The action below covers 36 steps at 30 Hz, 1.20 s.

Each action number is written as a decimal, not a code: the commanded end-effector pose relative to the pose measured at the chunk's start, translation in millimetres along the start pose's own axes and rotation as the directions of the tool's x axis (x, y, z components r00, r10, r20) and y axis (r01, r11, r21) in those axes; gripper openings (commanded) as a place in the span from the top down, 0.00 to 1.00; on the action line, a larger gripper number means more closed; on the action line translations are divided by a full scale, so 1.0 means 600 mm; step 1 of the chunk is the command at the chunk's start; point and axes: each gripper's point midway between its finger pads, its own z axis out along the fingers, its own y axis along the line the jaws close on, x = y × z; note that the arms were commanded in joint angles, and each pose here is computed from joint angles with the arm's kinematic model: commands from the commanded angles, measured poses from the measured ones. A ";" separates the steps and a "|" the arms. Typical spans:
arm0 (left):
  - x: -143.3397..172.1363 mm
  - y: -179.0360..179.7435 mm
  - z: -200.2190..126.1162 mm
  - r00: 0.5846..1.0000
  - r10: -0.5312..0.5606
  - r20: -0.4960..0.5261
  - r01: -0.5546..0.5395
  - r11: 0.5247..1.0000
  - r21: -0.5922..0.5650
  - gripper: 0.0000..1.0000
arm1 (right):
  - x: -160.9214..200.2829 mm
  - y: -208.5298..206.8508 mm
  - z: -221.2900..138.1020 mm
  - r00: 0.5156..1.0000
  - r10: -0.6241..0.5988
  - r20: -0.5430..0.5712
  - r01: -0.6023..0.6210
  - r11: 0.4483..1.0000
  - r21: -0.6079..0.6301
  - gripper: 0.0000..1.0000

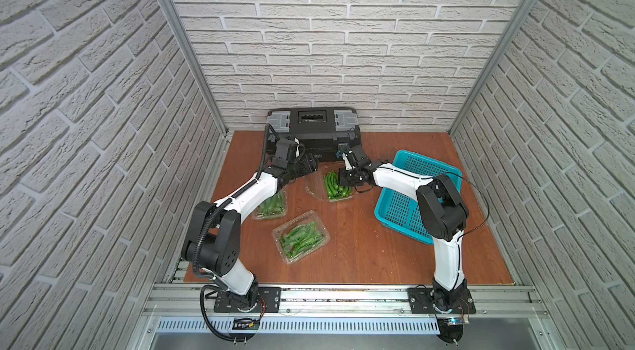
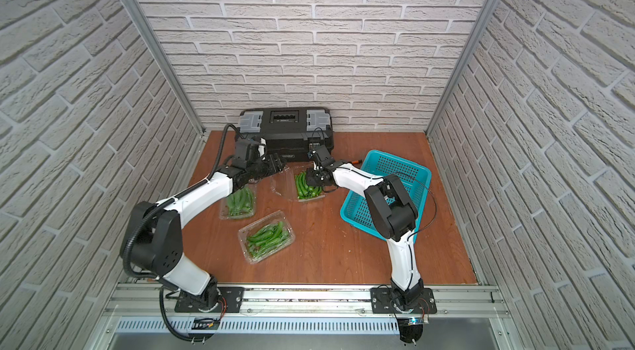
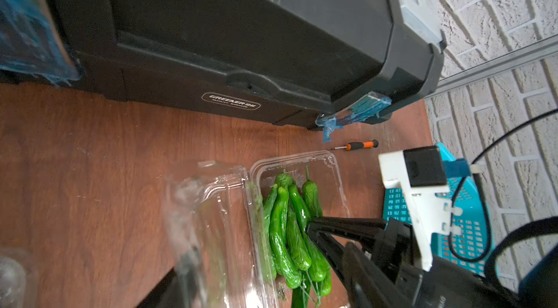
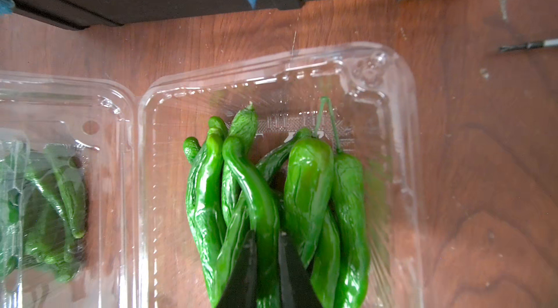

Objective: Take small green peppers out of containers
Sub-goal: Pick up the green pepper from the packing box, then place the green pepper in the basket.

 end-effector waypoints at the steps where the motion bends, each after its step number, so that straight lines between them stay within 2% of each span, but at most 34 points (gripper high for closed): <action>1: -0.015 -0.011 0.004 0.999 0.025 0.020 -0.025 1.000 0.002 0.27 | 0.003 0.016 -0.002 1.000 -0.006 -0.002 0.006 0.999 -0.031 0.80; 4: -0.013 -0.012 0.009 1.000 0.024 0.016 -0.024 1.000 0.002 0.26 | 0.011 0.017 -0.001 1.000 -0.003 -0.019 0.002 0.999 -0.036 0.73; 7: -0.013 -0.013 0.012 1.000 0.025 0.016 -0.025 1.000 0.000 0.27 | 0.023 0.013 0.001 0.999 -0.003 -0.034 0.002 1.000 -0.031 0.72; 11: -0.012 -0.014 0.015 0.999 0.030 0.016 -0.030 1.000 -0.002 0.27 | 0.029 0.011 0.003 0.999 0.001 -0.041 -0.002 0.999 -0.033 0.82; 14: -0.012 -0.014 0.016 0.999 0.031 0.014 -0.031 1.000 -0.003 0.27 | 0.025 0.016 -0.002 0.999 -0.001 -0.034 -0.001 0.999 -0.045 0.97; 15: -0.010 -0.014 0.017 0.999 0.032 0.010 -0.032 0.999 -0.004 0.27 | 0.022 0.018 -0.005 1.000 0.000 -0.027 -0.001 0.999 -0.049 0.98; 20: -0.012 -0.012 0.017 0.999 0.037 0.009 -0.037 0.999 -0.010 0.27 | -0.002 0.034 -0.030 0.999 -0.009 0.035 0.012 0.996 -0.086 0.98; 21: -0.012 -0.014 0.016 0.999 0.042 0.007 -0.042 0.999 -0.010 0.27 | -0.019 0.046 -0.057 0.997 -0.009 0.076 0.017 0.994 -0.108 0.98; 25: -0.013 -0.011 0.017 0.999 0.049 0.003 -0.049 0.999 -0.018 0.27 | -0.046 0.059 -0.100 0.989 0.001 0.147 0.018 0.991 -0.132 0.98; 36: -0.013 -0.011 0.031 0.999 0.048 -0.015 -0.048 0.999 -0.010 0.27 | -0.086 0.047 -0.184 0.955 0.026 0.296 0.013 0.992 -0.128 0.98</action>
